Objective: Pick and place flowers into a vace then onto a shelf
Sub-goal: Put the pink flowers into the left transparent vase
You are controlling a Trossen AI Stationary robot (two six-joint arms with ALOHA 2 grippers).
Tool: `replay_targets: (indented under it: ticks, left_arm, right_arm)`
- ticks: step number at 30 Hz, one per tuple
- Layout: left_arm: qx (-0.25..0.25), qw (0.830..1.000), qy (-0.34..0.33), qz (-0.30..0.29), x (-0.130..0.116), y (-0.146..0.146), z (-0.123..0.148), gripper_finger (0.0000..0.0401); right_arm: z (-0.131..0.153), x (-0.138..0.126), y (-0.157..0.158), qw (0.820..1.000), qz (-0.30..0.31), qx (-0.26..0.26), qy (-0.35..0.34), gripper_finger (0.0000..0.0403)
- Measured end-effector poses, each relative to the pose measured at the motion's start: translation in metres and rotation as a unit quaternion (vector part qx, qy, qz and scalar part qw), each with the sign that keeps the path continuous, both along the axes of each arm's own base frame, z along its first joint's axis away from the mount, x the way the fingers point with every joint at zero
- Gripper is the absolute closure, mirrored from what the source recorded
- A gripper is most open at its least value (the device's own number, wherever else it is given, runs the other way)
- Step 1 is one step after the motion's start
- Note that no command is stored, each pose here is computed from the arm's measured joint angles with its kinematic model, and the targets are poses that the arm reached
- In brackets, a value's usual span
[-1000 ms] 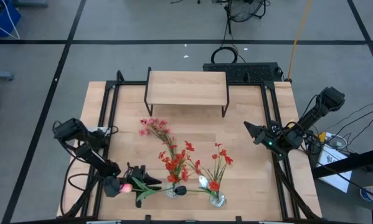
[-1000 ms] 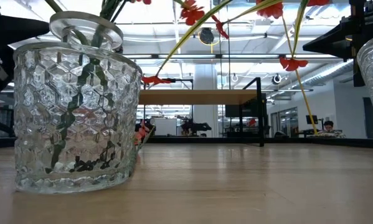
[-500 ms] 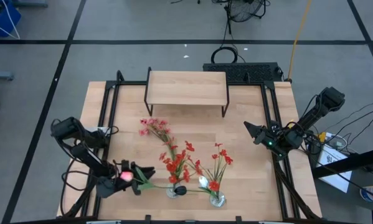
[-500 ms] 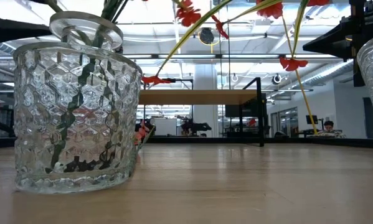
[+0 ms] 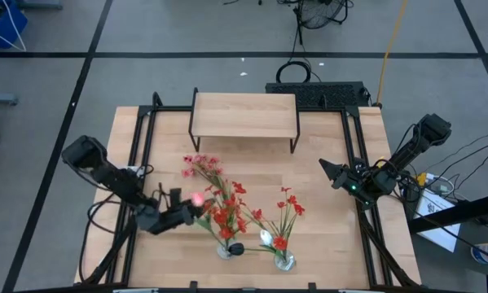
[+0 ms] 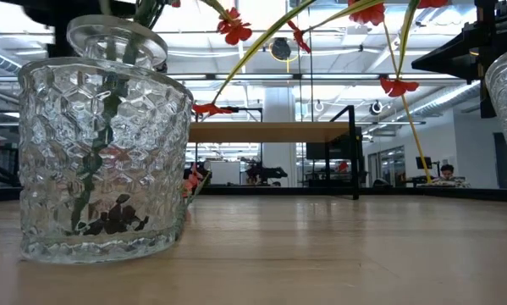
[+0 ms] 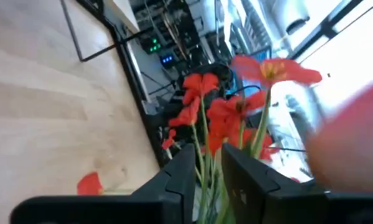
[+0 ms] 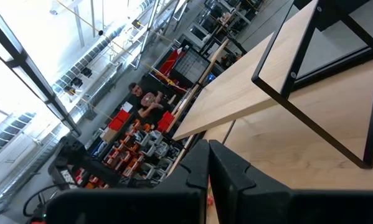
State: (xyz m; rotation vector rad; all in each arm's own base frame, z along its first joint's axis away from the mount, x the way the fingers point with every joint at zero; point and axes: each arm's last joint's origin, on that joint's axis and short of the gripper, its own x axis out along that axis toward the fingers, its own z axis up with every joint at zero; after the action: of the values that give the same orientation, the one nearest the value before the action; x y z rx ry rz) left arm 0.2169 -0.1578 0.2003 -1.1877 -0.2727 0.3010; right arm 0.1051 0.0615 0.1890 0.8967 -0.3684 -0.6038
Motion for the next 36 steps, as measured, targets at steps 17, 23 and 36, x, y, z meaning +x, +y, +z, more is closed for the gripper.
replay_targets:
  ticks: [17,23,36]
  left_arm:
    - [-0.234,0.923,0.285,-0.112,0.000,0.061,-0.036,0.0385]
    - [-0.285,0.921,0.245,-0.103,0.022,0.092,-0.030,0.0323]
    - [-0.354,0.841,0.381,-0.149,0.070,0.114,-0.024,0.0177]
  right_arm:
    - [0.000,0.000,0.000,1.000,0.000,0.000,0.000,0.0399]
    - [0.000,0.000,0.000,1.000,0.000,0.000,0.000,0.0399]
    - [0.000,0.000,0.000,1.000,0.000,0.000,0.000,0.0399]
